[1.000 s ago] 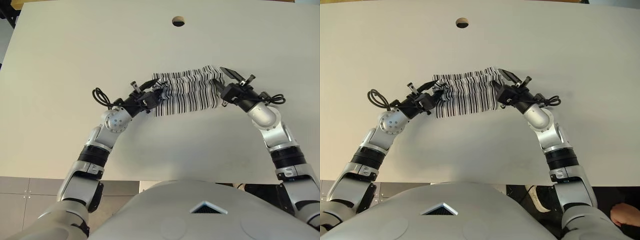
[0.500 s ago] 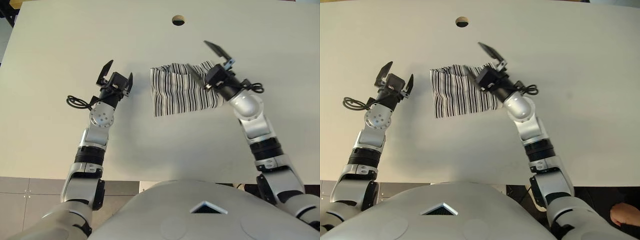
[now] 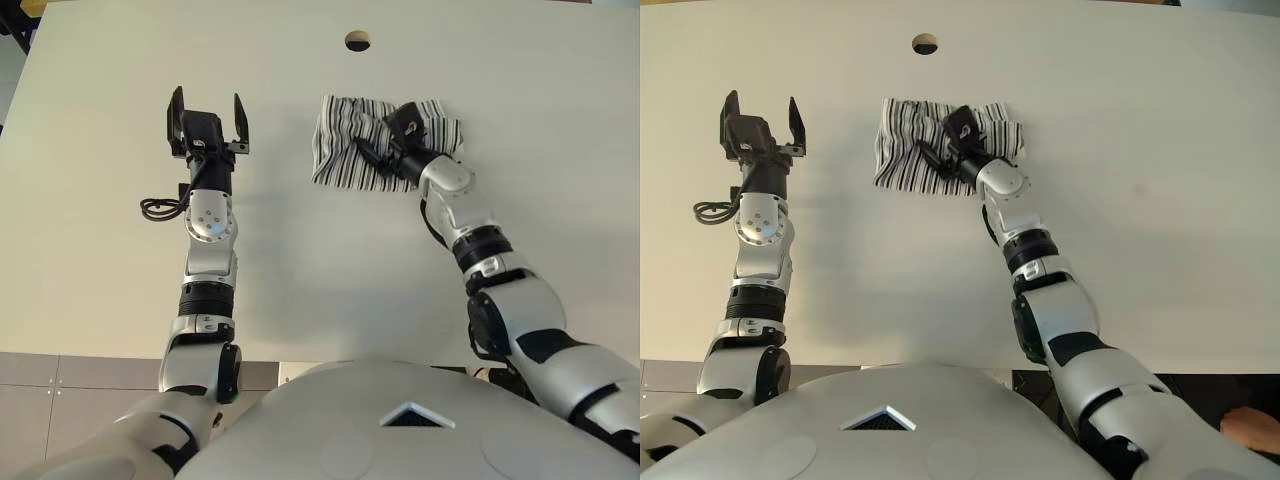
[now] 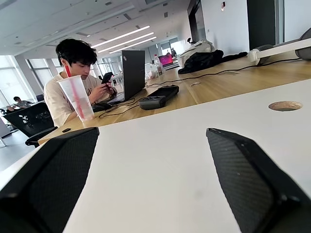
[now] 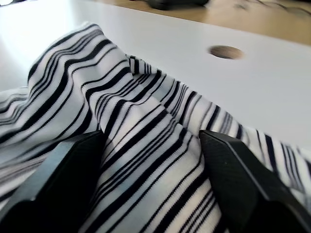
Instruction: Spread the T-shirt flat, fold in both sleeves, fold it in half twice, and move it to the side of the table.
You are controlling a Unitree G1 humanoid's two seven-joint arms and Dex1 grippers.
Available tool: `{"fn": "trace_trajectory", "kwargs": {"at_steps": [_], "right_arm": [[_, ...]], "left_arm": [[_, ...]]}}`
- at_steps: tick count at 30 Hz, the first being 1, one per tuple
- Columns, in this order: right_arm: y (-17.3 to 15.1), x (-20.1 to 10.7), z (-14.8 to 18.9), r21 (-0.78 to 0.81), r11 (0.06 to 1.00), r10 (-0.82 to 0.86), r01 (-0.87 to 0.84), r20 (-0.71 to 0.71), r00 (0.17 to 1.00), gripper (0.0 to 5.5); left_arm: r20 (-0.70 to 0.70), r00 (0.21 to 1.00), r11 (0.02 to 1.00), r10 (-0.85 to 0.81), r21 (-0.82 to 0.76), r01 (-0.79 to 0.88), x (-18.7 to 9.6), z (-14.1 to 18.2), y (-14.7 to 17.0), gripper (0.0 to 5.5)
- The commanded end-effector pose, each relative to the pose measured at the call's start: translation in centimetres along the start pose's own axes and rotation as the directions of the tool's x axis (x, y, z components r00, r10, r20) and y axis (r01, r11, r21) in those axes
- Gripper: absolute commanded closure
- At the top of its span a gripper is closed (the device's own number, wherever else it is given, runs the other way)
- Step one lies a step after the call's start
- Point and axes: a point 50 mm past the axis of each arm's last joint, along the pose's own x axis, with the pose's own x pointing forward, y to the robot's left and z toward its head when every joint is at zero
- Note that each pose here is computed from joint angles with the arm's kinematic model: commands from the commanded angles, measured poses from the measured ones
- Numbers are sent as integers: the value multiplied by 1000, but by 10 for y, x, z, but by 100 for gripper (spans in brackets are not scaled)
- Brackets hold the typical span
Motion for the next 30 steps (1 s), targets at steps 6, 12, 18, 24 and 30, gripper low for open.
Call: {"fn": "trace_trajectory", "kwargs": {"at_steps": [6, 12, 18, 24, 30], "right_arm": [[-170, -125, -29, 317, 326, -854, 891, -307, 421, 195], [-202, -179, -27, 380, 7, -923, 925, -353, 152, 195], [-208, -172, 23, 326, 33, -998, 945, -46, 50, 195], [-93, -71, 87, 107, 537, -661, 837, 669, 338, 195], [-2, -34, 50, -136, 760, -377, 635, 703, 602, 195]], "left_arm": [[37, 999, 999, 25, -48, -23, -7, 0, -3, 140], [98, 994, 995, 51, 80, -59, -21, 2, -6, 140], [146, 984, 986, 99, 120, -117, -33, 7, -4, 140], [242, 957, 987, 162, -59, -152, -17, 48, -13, 140], [220, 967, 984, 127, -151, -94, -14, 42, -40, 140]]}}
